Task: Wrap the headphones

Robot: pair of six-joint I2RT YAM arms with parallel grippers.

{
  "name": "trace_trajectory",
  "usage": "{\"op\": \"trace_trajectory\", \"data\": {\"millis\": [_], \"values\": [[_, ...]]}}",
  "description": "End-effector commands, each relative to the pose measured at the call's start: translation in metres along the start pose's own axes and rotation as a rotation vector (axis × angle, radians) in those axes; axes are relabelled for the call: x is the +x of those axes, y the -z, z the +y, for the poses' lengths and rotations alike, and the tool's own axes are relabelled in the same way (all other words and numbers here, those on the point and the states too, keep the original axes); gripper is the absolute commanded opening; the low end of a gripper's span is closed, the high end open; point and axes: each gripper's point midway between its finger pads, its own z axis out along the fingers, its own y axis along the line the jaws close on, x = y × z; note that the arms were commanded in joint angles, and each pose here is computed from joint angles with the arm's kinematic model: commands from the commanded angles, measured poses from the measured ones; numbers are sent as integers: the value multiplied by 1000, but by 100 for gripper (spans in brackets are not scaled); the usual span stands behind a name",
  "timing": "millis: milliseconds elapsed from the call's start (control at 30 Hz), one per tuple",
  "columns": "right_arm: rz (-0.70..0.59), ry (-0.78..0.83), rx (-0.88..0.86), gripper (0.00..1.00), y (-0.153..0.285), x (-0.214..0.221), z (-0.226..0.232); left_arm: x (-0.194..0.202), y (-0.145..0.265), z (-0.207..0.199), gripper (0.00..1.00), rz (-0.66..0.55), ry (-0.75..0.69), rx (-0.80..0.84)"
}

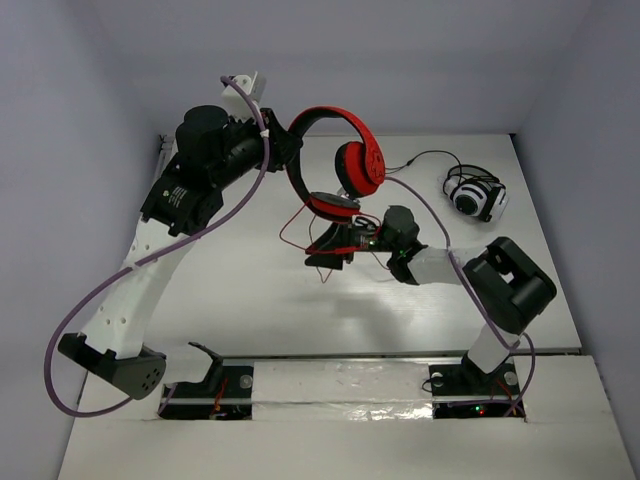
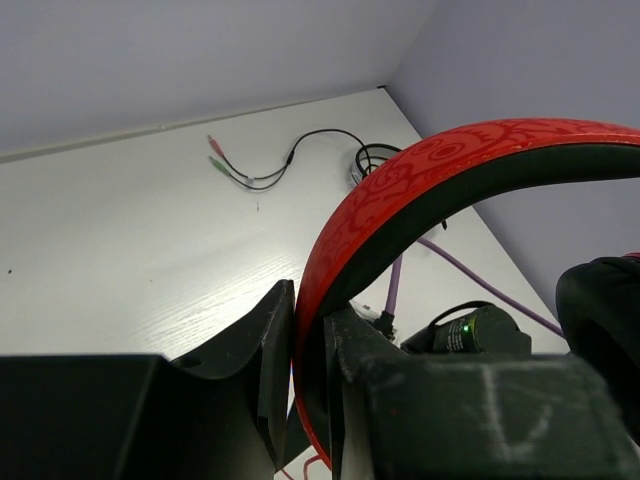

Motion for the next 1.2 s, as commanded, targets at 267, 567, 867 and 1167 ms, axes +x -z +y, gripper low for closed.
{"op": "trace_trajectory", "data": {"millis": [267,567,867,1167], "values": [[-222,163,142,0,-6,-66,5,-11,19,-16,0,-57,5,59],[-496,314,794,0,77,-150,-26,26,30,20,0,36,-57,-92],[-511,327,719,0,93,-150,23,32,27,61,0,34,-106,-290],[-369,217,581,0,62,-100,20,6,6,53,0,-88,-24,-259]]}}
